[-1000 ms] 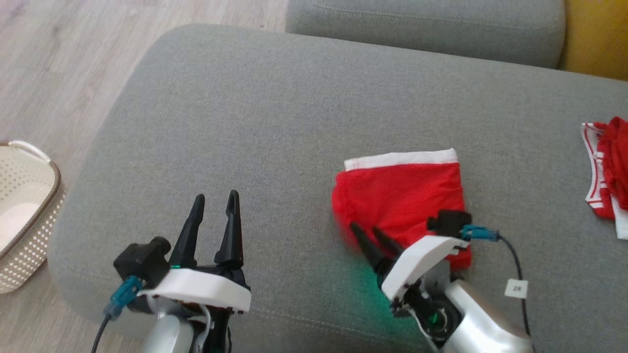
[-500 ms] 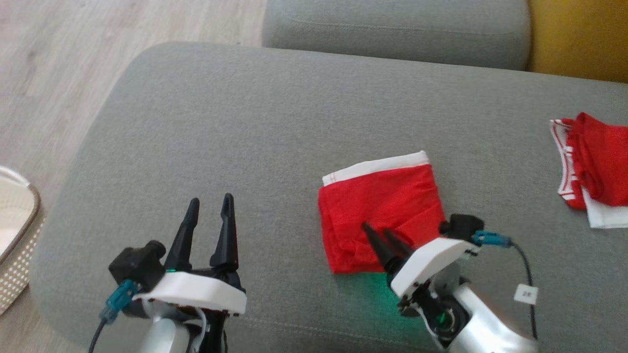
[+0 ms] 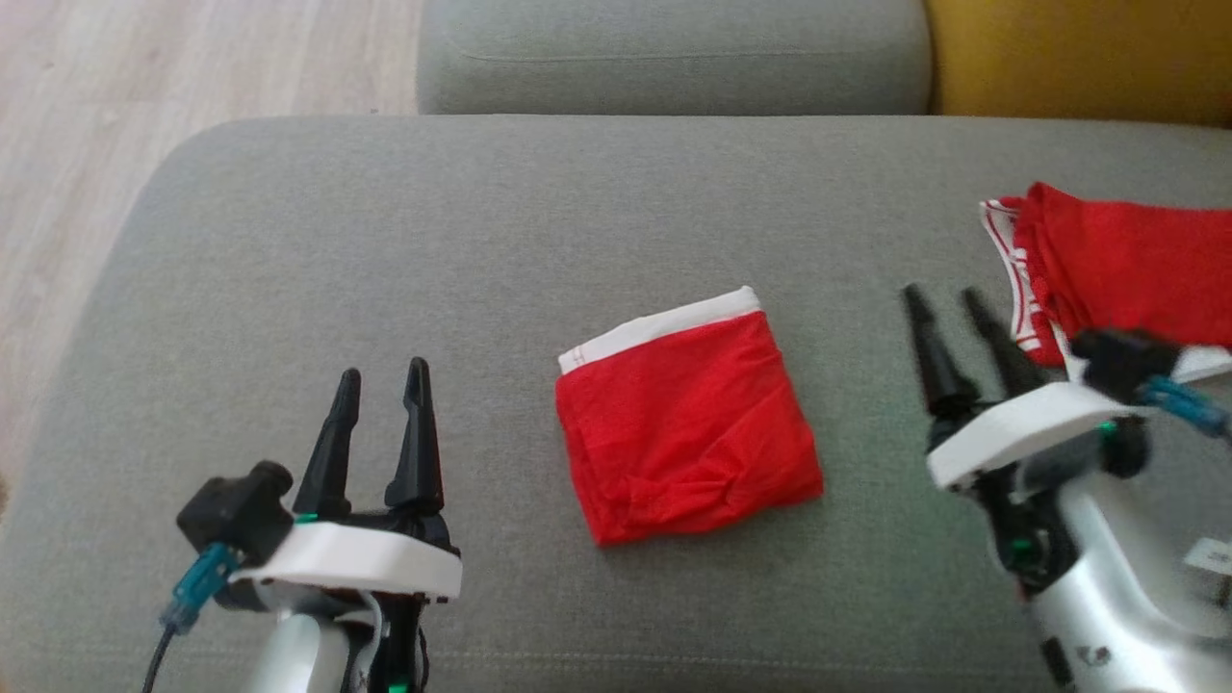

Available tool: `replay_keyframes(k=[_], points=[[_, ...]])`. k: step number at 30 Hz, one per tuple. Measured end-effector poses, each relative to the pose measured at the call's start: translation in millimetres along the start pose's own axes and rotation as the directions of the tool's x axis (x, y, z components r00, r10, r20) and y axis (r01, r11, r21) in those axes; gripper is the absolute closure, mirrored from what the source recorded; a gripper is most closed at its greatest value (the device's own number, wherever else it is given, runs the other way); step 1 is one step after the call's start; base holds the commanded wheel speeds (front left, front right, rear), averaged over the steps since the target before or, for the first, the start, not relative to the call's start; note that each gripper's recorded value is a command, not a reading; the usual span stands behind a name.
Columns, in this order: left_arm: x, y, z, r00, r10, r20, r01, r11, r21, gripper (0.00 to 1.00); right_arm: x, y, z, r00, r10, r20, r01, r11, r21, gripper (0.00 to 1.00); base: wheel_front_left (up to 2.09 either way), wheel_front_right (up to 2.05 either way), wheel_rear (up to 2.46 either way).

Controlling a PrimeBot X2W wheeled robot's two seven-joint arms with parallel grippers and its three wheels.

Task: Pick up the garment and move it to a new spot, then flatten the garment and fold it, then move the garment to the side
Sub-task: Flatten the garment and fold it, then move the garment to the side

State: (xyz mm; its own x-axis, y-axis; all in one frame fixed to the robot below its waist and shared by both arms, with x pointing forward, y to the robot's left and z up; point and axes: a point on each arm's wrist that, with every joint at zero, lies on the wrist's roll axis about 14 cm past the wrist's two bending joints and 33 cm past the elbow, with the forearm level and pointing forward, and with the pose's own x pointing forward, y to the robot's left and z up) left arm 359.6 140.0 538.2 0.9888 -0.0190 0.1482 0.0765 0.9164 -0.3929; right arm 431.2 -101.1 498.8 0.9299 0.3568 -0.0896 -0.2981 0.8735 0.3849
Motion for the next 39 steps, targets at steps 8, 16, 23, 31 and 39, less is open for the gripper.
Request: replay_keyframes(k=[8, 16, 23, 31, 39], points=[[12.0, -12.1, -0.2, 0.999, -0.04, 0.004, 0.041, 0.999, -0.007, 0.0, -32.5, -42.1, 20.4, 0.985, -0.125, 0.122, 0.142, 0.979, -0.146, 0.0, 0.0, 0.0, 0.0], [14.2, -20.7, -6.4, 0.997, -0.077, -0.013, 0.077, 0.997, -0.014, 0.0, -60.8, -49.3, 19.7, 0.961, -0.182, 0.206, 0.227, 0.949, -0.218, 0.0, 0.0, 0.0, 0.0], [5.9, -23.9, -22.6, 0.994, -0.093, -0.065, 0.093, 0.996, -0.007, 0.0, -74.4, -48.8, 8.9, 0.954, -0.212, 0.209, 0.256, 0.944, -0.209, 0.0, 0.0, 0.0, 0.0], [3.1, -19.4, -28.1, 0.993, -0.079, -0.082, 0.079, 0.997, -0.007, 0.0, -71.3, -48.0, 5.7, 0.956, -0.212, 0.201, 0.253, 0.945, -0.209, 0.0, 0.0, 0.0, 0.0], [12.3, -14.1, -36.9, 0.992, -0.069, -0.104, 0.069, 0.998, -0.01, 0.0, -32.6, -22.2, -24.3, 0.991, -0.121, 0.06, 0.13, 0.975, -0.18, 0.0, 0.0, 0.0, 0.0]])
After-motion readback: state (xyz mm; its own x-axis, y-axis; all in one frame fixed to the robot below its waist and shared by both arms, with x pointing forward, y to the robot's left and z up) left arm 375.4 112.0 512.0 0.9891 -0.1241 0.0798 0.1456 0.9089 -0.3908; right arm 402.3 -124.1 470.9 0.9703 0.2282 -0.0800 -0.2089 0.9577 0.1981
